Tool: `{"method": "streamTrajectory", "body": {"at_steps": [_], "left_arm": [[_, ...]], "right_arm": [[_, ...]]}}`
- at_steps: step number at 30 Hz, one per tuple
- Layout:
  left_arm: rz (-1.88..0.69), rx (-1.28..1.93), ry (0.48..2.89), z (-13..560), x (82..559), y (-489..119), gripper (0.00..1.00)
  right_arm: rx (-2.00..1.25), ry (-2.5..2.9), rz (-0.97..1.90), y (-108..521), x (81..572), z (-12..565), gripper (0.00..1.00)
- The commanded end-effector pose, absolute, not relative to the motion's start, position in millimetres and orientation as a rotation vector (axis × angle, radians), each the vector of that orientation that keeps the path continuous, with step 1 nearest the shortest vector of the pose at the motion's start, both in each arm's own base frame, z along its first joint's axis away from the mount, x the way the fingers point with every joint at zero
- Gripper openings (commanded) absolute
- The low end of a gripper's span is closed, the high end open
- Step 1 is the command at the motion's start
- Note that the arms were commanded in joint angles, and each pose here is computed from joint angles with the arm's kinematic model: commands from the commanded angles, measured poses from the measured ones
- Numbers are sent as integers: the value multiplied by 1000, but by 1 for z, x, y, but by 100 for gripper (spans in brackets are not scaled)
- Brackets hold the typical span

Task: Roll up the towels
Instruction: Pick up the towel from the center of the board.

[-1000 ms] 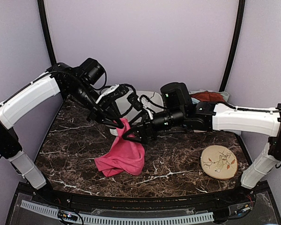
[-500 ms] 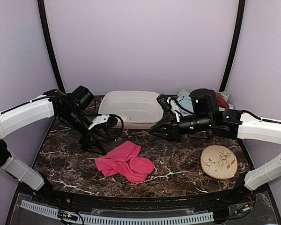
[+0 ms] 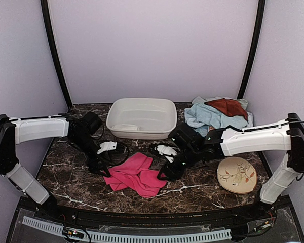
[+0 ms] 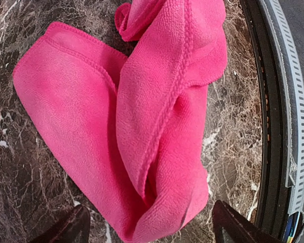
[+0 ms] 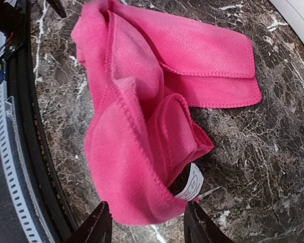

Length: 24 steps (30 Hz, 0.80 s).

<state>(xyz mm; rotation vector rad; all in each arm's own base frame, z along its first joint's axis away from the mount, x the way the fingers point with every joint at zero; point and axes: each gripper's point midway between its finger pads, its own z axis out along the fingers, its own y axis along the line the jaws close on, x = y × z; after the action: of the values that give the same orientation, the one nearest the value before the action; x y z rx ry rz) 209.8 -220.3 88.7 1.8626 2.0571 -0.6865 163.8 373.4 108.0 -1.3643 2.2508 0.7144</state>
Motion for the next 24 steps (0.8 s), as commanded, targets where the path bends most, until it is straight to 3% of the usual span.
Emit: {"method": "streamTrajectory", "body": {"at_steps": [1,7,9,10,11,24], "left_arm": [[-694,1856,2000,92,215,-227,85],[-762,1841,1933,116,207,-231,84],[-778,1836,1910,122,202,-231,84],[-797,1831,1902,124,199,-232,84],[-812,1824,1892,126,197,-233,84],[-722,1855,1801,117,216,-285,79]], "right_arm": [[-1435,2250,644,386,174,93,47],[-1443,2269,620,383,175,81,37],[-1444,2259,653,385,172,82,19],[-1445,2262,664,386,171,82,5],[-1442,2270,669,387,171,83,0],[-1219,2171,677,358,176,172,0]]}}
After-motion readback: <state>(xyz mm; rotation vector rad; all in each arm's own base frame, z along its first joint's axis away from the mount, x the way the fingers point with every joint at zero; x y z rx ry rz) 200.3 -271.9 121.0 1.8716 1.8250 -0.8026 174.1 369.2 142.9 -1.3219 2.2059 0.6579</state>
